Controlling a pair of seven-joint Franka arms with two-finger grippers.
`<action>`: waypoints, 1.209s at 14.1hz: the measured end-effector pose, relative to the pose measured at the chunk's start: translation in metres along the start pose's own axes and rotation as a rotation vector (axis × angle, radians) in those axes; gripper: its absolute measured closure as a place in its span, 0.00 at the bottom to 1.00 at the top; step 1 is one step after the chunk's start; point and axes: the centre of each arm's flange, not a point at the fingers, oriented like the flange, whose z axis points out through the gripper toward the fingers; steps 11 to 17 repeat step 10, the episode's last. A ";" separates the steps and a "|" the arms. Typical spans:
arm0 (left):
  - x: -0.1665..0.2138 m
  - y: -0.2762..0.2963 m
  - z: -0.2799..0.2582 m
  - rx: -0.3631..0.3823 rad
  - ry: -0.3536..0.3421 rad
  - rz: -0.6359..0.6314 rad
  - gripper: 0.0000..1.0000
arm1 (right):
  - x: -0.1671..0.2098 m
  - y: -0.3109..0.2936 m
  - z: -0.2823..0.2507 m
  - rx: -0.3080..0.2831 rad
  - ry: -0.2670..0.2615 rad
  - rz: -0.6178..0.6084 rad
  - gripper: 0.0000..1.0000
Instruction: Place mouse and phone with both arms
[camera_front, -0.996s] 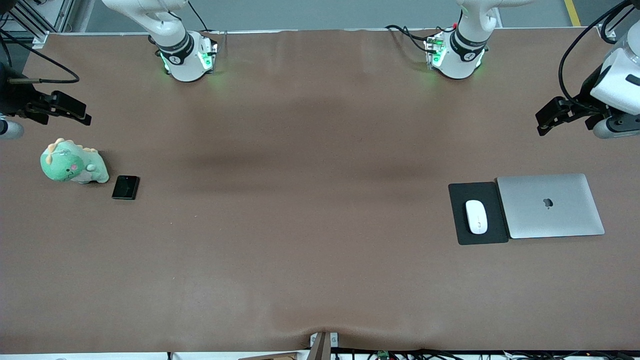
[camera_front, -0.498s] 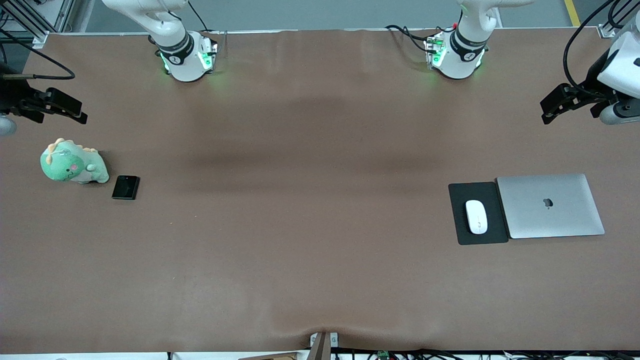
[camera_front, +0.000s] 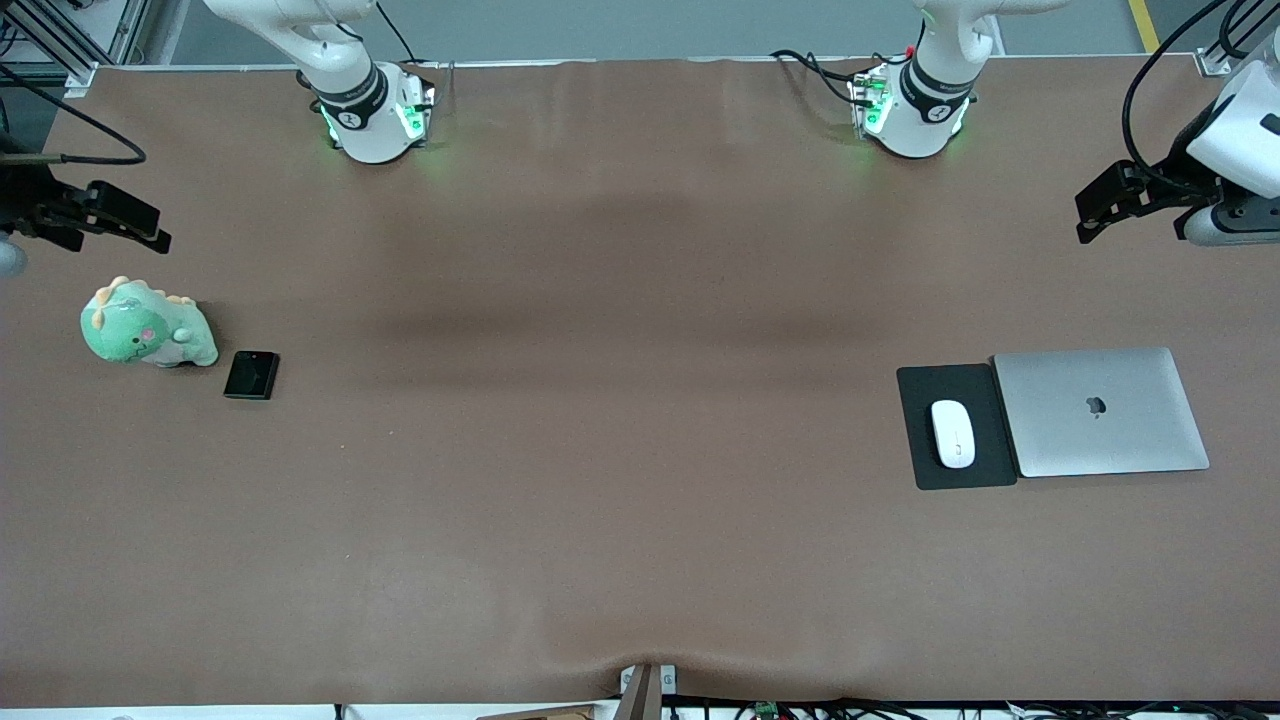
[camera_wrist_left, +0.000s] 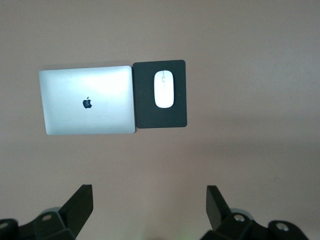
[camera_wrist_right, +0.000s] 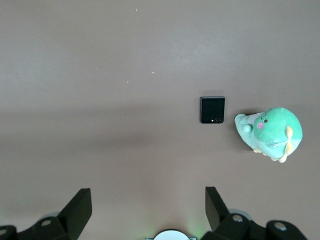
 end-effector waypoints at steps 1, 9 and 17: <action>0.000 0.000 0.000 -0.005 -0.001 -0.002 0.00 | 0.001 0.000 0.000 0.000 0.002 0.001 0.00; 0.008 0.000 0.012 -0.009 -0.023 -0.001 0.00 | 0.000 0.012 -0.014 0.003 0.032 0.025 0.00; 0.008 0.000 0.013 -0.009 -0.025 -0.001 0.00 | 0.000 0.012 -0.014 0.003 0.032 0.024 0.00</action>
